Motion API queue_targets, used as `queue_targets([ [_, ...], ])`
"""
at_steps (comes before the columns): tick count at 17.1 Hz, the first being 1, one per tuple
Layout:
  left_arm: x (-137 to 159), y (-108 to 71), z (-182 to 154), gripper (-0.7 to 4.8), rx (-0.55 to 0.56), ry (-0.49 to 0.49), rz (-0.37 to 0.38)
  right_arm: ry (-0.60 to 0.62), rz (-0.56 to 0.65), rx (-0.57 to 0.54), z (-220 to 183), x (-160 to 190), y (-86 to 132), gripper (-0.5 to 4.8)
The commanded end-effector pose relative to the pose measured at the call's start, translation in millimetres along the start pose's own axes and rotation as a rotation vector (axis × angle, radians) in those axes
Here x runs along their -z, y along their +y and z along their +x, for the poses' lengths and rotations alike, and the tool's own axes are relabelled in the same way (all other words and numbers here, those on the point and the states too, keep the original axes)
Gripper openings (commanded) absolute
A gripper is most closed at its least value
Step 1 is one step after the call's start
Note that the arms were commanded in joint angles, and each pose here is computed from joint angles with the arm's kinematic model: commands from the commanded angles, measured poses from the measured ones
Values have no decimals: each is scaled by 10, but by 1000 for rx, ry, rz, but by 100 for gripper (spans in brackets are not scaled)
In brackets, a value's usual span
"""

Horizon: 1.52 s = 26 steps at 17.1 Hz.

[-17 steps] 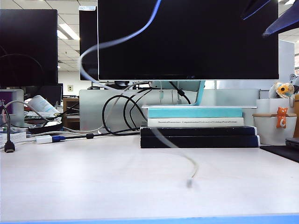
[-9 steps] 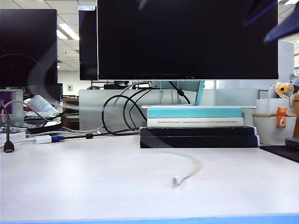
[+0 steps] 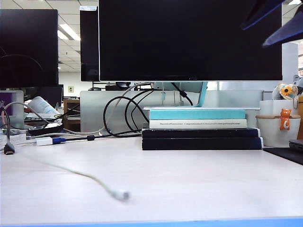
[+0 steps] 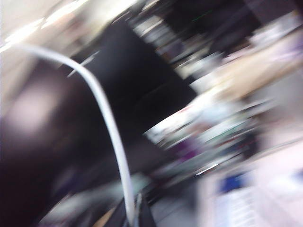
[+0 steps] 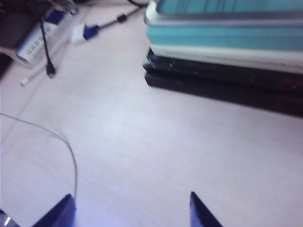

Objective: Unfold the white charging cable into a straight cable.

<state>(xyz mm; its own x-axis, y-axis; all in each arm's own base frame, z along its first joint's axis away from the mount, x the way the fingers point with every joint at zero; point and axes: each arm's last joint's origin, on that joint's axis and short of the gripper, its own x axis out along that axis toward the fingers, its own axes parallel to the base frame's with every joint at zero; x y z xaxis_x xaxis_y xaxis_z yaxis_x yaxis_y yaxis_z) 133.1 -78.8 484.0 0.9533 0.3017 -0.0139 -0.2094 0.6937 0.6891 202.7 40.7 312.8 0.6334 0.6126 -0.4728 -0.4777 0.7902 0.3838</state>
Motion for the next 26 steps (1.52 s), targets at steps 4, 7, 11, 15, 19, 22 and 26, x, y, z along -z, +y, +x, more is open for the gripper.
queue_targets([
  [4, 44, -215, 27, -6, 272, -117, -108, -43, 9, -103, -16, -62, 46, 311],
  [7, 74, -822, 239, -6, 556, -114, -77, -75, -17, -125, -113, -69, 111, 311],
  [11, -128, -1475, 517, -6, 898, -257, -141, -251, -107, -42, -468, -103, 282, 310],
  [15, -263, -1798, 652, -6, 1073, -359, -276, -255, -100, -11, -532, -69, 301, 310],
  [19, -484, -1714, 678, -6, 1000, -523, -496, -151, -62, -14, -364, 60, 191, 310],
  [22, -494, -1701, 686, -6, 817, -409, -608, -128, -47, -12, -285, 99, 138, 310],
  [26, -359, -1750, 714, -6, 691, -272, -655, -117, -48, -10, -237, 106, 107, 310],
])
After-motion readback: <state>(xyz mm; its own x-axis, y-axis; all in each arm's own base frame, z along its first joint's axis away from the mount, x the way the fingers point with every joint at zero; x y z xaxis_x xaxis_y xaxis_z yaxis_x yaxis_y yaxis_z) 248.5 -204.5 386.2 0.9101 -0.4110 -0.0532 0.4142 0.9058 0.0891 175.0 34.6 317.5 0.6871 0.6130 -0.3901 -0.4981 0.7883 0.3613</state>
